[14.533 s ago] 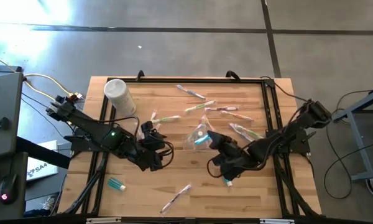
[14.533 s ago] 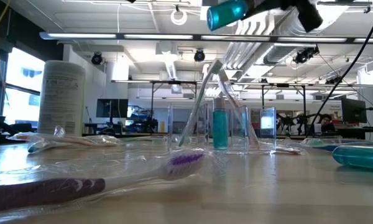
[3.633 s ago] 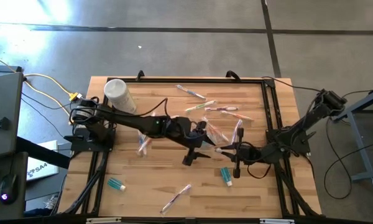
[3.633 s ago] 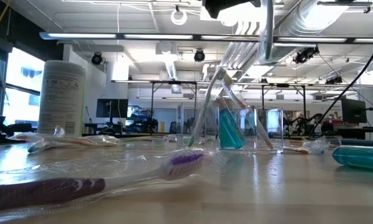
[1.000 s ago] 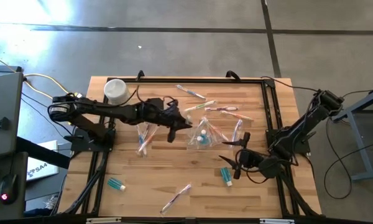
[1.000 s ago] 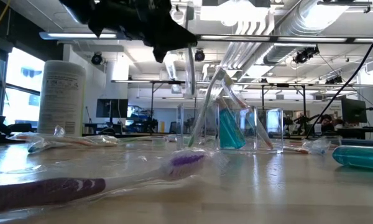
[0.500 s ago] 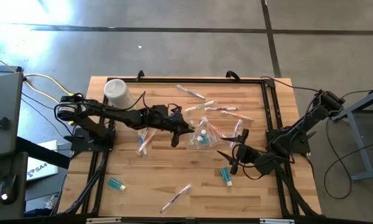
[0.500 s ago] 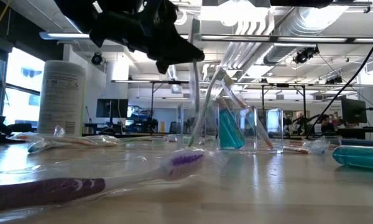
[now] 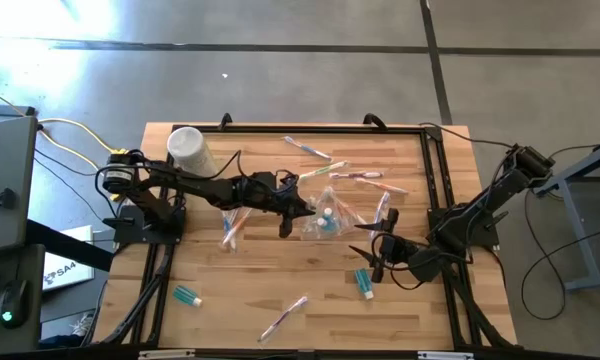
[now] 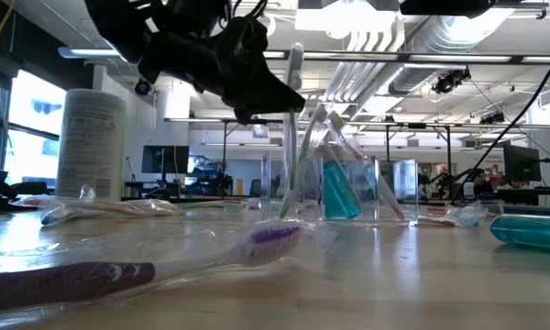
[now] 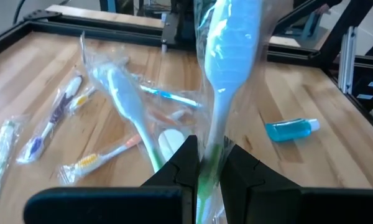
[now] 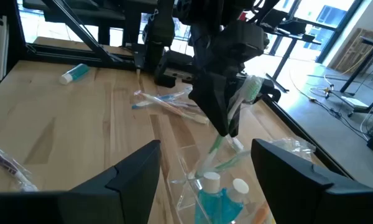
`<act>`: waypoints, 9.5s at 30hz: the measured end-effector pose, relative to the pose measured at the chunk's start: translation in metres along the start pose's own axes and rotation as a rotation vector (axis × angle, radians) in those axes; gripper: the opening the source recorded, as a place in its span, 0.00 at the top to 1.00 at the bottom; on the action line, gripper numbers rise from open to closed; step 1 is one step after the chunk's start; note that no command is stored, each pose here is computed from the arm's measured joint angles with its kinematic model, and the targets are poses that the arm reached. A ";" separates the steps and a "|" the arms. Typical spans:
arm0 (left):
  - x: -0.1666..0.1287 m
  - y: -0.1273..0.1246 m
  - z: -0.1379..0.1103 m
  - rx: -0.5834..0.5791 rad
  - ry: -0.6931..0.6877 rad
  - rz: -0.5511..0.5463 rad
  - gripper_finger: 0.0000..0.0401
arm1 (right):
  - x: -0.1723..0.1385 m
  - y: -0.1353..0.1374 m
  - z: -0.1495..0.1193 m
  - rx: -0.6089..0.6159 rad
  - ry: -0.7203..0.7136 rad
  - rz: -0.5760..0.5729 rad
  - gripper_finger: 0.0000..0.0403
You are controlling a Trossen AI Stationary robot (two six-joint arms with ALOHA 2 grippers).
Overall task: Pick & Place toothbrushing station
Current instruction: Put the green toothbrush into the transparent organizer, then put the blue mouthwash into the transparent organizer
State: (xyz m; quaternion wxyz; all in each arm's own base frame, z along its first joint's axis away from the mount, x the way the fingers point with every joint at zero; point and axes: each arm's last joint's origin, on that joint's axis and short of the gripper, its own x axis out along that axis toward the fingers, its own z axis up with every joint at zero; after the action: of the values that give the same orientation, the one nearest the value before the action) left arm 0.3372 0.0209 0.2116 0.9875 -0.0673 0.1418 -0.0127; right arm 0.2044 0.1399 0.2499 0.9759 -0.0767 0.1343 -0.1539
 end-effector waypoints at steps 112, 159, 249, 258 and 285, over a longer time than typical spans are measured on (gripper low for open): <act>-0.151 -0.244 -0.099 0.109 1.336 0.105 0.38 | 0.049 -0.034 -0.004 -0.126 0.152 0.431 0.40; -0.136 -0.236 -0.144 0.248 1.276 0.014 0.79 | 0.049 -0.033 -0.006 -0.120 0.165 0.453 0.40; 0.014 -0.156 0.094 0.616 -0.138 -0.403 0.34 | 0.089 -0.012 -0.003 -0.218 -0.163 0.763 0.84; 0.011 -0.163 0.091 0.599 -0.088 -0.032 0.26 | 0.079 -0.013 -0.003 -0.231 -0.084 0.600 0.85; -0.015 -0.207 0.080 0.602 -0.021 0.429 0.26 | 0.037 0.006 0.024 -0.355 -0.260 0.103 0.85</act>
State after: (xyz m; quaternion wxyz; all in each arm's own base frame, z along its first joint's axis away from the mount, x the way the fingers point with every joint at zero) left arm 0.3442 -0.1728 0.3201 0.9447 0.2574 0.1324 0.1540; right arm 0.2470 0.1363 0.2625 0.9628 -0.2595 0.0361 -0.0664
